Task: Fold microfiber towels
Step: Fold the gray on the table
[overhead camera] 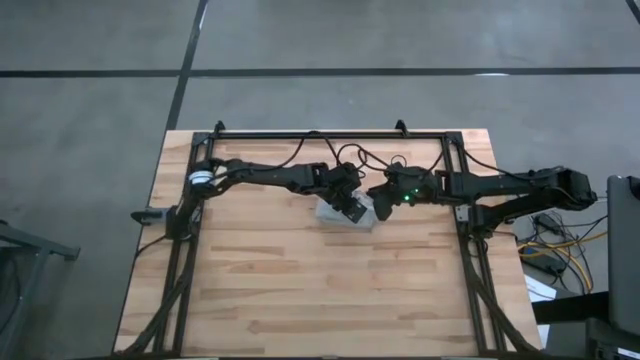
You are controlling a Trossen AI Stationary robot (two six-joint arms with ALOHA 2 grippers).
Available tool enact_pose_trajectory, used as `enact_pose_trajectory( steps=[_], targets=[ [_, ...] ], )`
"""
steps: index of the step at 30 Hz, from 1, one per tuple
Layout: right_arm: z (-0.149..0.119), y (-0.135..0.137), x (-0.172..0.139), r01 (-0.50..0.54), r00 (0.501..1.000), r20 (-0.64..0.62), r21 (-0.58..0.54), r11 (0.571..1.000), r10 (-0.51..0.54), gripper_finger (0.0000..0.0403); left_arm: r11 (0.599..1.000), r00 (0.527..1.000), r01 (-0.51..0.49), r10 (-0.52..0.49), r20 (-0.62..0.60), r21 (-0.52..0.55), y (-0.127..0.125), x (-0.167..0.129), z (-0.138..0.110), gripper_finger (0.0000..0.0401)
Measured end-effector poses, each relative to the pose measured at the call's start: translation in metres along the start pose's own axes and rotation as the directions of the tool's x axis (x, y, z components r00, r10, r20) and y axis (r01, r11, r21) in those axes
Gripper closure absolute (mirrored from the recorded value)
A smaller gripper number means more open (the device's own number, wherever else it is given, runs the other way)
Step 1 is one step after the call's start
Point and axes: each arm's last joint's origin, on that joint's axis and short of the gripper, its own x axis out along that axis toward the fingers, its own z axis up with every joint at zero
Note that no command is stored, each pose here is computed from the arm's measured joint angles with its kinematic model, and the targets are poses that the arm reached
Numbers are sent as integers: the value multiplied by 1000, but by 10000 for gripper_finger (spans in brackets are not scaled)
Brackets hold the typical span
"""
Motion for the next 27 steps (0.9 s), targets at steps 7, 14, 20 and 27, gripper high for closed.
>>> enact_pose_trajectory(
  steps=[7, 14, 20, 27],
  targets=[
    [3, 2, -1, -8, 1000, 10, -12, 1000, 8, 335, 998, 998, 61, -61, 28, 1, 3, 16, 2, 395],
    [3, 2, -1, -7, 1000, 9, -15, 1000, 7, 335, 999, 999, 45, -44, 14, -8, 8, 20, 1, 373],
    [3, 2, -1, -7, 1000, 9, -24, 1000, 7, 335, 999, 998, 49, -48, 36, -12, 7, 20, 2, 349],
    [3, 2, -1, -7, 1000, 9, -27, 1000, 7, 335, 996, 990, 88, -91, 104, 30, 2, 19, 9, 331]
  ],
)
